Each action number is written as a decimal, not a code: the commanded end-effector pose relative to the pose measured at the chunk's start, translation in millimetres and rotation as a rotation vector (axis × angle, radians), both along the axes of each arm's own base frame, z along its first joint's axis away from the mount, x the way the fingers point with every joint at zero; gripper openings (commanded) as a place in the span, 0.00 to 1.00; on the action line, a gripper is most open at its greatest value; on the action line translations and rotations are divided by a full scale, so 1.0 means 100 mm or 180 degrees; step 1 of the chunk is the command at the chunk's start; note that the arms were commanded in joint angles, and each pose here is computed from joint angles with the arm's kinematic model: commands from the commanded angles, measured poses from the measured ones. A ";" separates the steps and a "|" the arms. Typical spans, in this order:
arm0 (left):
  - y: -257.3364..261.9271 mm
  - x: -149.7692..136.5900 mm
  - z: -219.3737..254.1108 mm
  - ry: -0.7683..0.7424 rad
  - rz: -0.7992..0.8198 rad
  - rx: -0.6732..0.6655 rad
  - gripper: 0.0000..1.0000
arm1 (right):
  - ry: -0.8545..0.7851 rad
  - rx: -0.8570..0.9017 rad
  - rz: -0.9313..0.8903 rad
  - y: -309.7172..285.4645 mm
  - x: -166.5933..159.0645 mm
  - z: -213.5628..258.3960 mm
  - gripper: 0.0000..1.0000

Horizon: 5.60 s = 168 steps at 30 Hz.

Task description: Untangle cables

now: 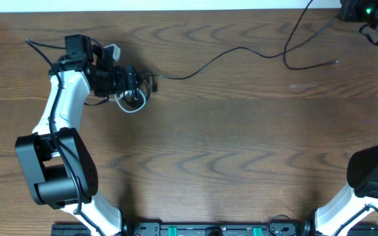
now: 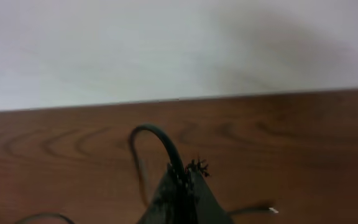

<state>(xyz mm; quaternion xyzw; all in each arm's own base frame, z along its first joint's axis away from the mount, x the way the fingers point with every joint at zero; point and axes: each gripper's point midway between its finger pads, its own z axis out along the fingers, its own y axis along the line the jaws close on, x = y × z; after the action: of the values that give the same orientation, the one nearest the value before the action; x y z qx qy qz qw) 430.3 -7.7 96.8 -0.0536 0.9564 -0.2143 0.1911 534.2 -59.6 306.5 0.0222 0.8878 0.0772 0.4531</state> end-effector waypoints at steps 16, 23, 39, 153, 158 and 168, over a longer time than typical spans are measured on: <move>0.39 -0.10 -1.06 0.0701 0.0711 0.0406 0.08 | 0.0550 -0.0965 -0.0792 -0.74 -0.25 -0.38 0.01; 0.68 -0.14 -0.99 0.0706 0.0936 0.0457 0.08 | 0.0844 -0.0992 -0.0925 -1.01 -0.23 -0.78 0.01; 0.74 -0.31 -0.96 0.0888 0.1006 0.0266 0.08 | 0.1940 -0.0637 -0.0569 -0.94 -0.12 -2.78 0.01; 0.03 -0.39 -0.99 0.1026 0.0432 0.0340 0.13 | 0.0194 -0.0395 0.4233 4.10 -0.41 -2.34 0.33; 0.03 -0.39 -0.99 0.1025 0.0432 0.0341 0.13 | 0.0436 -0.0530 0.4234 4.11 -0.54 -2.52 0.42; 0.03 -0.37 -0.99 0.1003 0.0433 0.0342 0.12 | 0.0597 -0.0978 0.4341 4.03 -0.65 -2.72 0.40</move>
<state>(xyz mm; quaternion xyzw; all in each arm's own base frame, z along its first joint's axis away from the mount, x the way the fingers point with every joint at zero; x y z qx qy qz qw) 397.5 -2.9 0.8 -0.1453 0.9770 -0.1436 0.0618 472.2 347.6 35.7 -0.5750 0.7461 0.2484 0.2259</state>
